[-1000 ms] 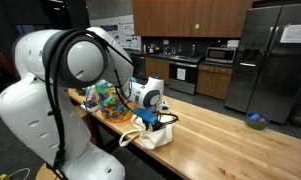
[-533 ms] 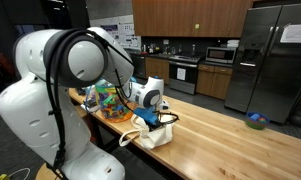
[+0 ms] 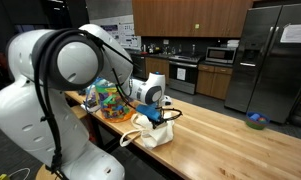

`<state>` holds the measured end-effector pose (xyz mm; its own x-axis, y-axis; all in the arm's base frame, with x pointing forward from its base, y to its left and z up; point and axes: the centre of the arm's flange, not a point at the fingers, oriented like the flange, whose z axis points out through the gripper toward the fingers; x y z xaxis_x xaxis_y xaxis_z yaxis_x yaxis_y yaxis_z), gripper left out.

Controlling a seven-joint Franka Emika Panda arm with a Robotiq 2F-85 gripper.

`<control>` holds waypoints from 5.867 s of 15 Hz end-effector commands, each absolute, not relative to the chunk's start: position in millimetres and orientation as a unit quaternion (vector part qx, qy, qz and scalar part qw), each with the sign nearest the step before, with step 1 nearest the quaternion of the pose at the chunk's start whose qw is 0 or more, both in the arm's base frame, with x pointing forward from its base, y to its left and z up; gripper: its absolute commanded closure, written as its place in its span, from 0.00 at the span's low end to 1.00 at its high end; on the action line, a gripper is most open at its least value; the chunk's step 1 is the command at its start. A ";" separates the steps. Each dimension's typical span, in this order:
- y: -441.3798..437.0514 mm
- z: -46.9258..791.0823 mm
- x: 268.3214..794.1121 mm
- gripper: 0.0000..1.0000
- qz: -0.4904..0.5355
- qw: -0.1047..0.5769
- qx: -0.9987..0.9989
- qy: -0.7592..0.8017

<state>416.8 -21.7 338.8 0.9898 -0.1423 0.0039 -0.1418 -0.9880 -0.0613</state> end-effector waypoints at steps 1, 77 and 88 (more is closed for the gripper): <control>-37.5 374.6 407.8 1.00 -0.028 0.027 -0.997 0.071; -163.1 392.5 463.2 0.99 -0.097 0.058 -0.993 0.025; -147.0 408.9 561.9 0.99 -0.096 0.060 -0.993 0.010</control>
